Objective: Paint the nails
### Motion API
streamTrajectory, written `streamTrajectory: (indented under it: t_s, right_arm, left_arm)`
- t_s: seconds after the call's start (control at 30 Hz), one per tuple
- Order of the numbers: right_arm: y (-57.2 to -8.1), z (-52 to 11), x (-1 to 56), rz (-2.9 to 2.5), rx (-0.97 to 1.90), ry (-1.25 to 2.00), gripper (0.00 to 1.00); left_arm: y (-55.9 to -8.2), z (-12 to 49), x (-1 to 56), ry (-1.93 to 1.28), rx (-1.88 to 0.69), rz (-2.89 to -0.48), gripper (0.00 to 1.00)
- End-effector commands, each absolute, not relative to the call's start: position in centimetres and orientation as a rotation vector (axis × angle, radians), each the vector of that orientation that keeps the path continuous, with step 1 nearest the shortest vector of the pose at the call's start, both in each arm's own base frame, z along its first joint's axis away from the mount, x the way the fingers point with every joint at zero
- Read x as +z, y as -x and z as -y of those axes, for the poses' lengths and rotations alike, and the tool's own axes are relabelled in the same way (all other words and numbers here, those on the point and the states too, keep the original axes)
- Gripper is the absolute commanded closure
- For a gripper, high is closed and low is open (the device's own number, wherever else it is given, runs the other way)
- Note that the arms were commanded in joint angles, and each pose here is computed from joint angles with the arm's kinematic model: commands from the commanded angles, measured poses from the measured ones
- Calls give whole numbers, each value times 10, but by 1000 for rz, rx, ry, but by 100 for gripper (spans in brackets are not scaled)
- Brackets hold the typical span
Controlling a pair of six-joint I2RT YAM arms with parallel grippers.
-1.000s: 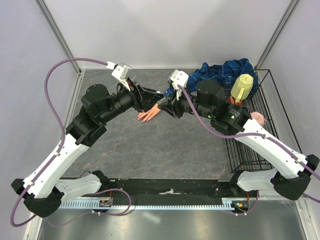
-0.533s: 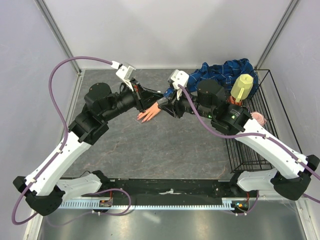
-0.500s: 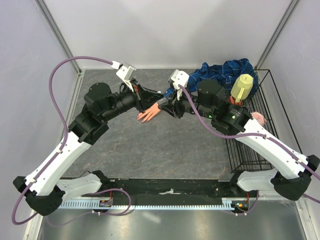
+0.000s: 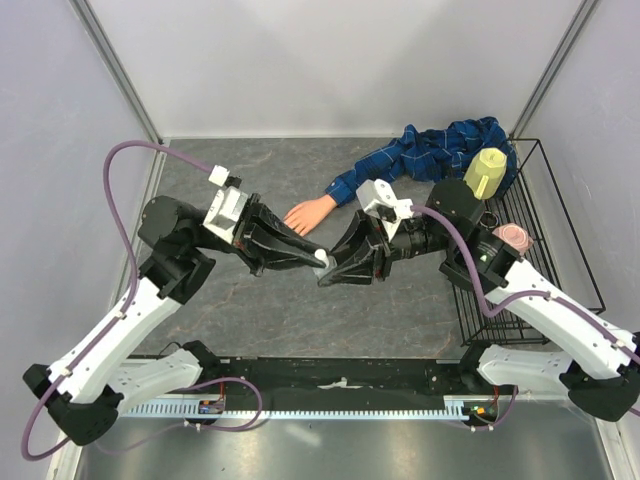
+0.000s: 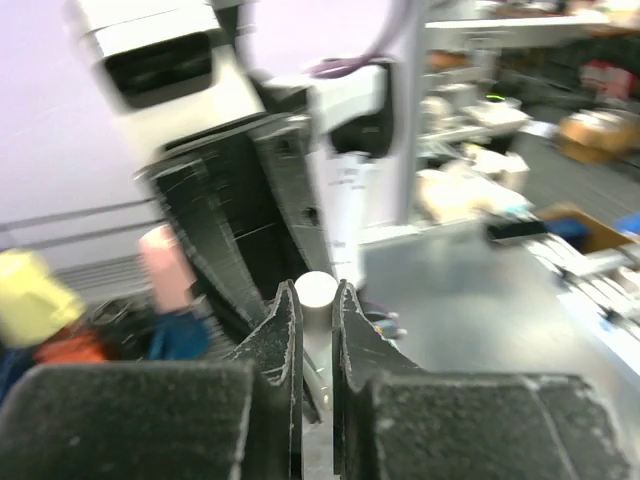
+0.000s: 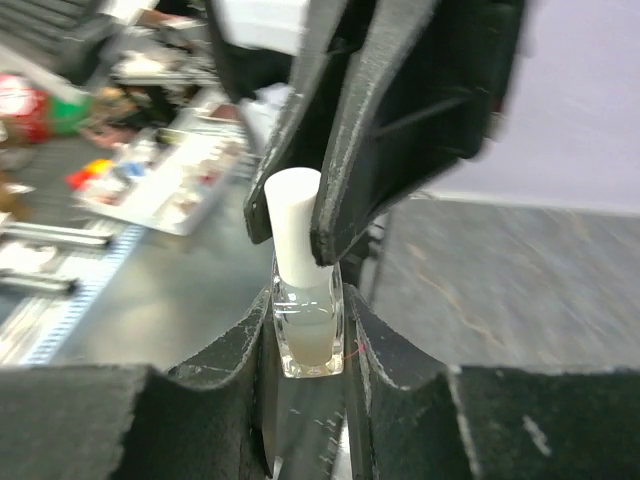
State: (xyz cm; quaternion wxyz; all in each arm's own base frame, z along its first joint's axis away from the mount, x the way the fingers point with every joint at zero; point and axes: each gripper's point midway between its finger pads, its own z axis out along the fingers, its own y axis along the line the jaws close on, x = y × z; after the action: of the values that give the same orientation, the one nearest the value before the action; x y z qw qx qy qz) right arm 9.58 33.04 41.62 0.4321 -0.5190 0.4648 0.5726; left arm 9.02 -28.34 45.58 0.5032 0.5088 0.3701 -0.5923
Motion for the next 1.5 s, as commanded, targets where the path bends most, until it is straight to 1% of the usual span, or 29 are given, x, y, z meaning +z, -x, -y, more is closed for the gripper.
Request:
streamTrajectory:
  t_s: [0.0, 0.03, 0.07, 0.1, 0.13, 0.17, 0.2, 0.23, 0.27, 0.33, 0.37, 0.4, 0.43, 0.47, 0.6, 0.7, 0.73, 0.77, 0.8, 0.83, 0.87, 0.93, 0.97, 1.07, 1.17, 1.3, 1.47]
  right_arm:
    - [-57, -317, 472, -849, 1622, 1339, 100]
    - [-57, -317, 470, -865, 1623, 1338, 100]
    - [-57, -316, 470, -868, 1616, 1343, 100]
    - [-58, -317, 469, -880, 1612, 1344, 100]
    - [-62, -318, 465, -909, 1595, 1337, 100]
    - [-64, -319, 465, -923, 1579, 1328, 100]
    - [-67, -319, 464, -939, 1560, 1323, 100]
    - [-76, -322, 457, -985, 1518, 1306, 100]
    - [-80, -323, 457, -1002, 1493, 1292, 100]
    - [-100, -326, 444, -1104, 1391, 1253, 100]
    - [-109, -326, 447, -1125, 1342, 1231, 100]
    - [-118, -327, 436, -1209, 1296, 1212, 100]
    - [-136, -328, 430, -1251, 1203, 1178, 100]
    - [-147, -326, 433, -1278, 1146, 1141, 100]
    - [-184, -318, 424, -1389, 946, 1031, 100]
    - [-200, -315, 423, -1416, 869, 989, 100]
    - [-203, -316, 420, -1429, 860, 987, 100]
    - [-205, -317, 423, -1422, 849, 986, 100]
    - [-207, -317, 421, -1434, 841, 986, 100]
    - [-209, -318, 419, -1439, 835, 985, 100]
    - [-209, -320, 420, -1439, 834, 989, 100]
    - [-212, -321, 418, -1446, 823, 982, 100]
    - [-212, -322, 419, -1445, 821, 982, 100]
    - [-213, -321, 419, -1449, 808, 971, 100]
    - [-215, -321, 417, -1456, 799, 969, 100]
    - [-216, -322, 416, -1457, 798, 968, 100]
    - [-216, -321, 420, -1451, 798, 957, 100]
  left_arm:
    - [-44, 271, 433, -1562, -1642, -775, 98]
    - [-47, 272, 439, -1534, -1630, -777, 98]
    - [-50, 273, 436, -1511, -1650, -850, 98]
    - [-56, 275, 438, -1494, -1600, -839, 97]
    - [-68, 279, 453, -1402, -1533, -868, 90]
    - [-76, 281, 445, -1350, -1523, -991, 81]
    - [-85, 282, 448, -1324, -1449, -983, 64]
    - [-99, 281, 460, -1223, -1364, -1021, 56]
    - [-108, 280, 457, -1175, -1317, -1077, 46]
    - [-126, 272, 467, -1054, -1207, -1121, 36]
    - [-131, 268, 470, -1008, -1175, -1137, 19]
    - [-142, 264, 469, -945, -1126, -1171, 8]
    - [-141, 257, 474, -911, -1103, -1160, 2]
    - [-145, 253, 476, -868, -1086, -1172, 0]
    - [-175, 230, 482, -601, -984, -1257, 2]
    - [-185, 226, 482, -508, -985, -1295, 5]
    - [-186, 227, 484, -495, -996, -1293, 9]
    - [-188, 230, 483, -486, -1012, -1306, 25]
    - [-189, 232, 485, -487, -1024, -1303, 36]
    - [-191, 236, 484, -488, -1034, -1306, 42]
    - [-191, 239, 484, -496, -1046, -1310, 43]
    - [-195, 249, 482, -523, -1065, -1326, 39]
    - [-197, 251, 480, -520, -1072, -1335, 35]
    - [-204, 255, 477, -498, -1070, -1358, 34]
    - [-206, 258, 476, -483, -1090, -1362, 41]
    - [-205, 265, 470, -493, -1120, -1370, 41]
    - [-202, 271, 464, -511, -1152, -1393, 47]
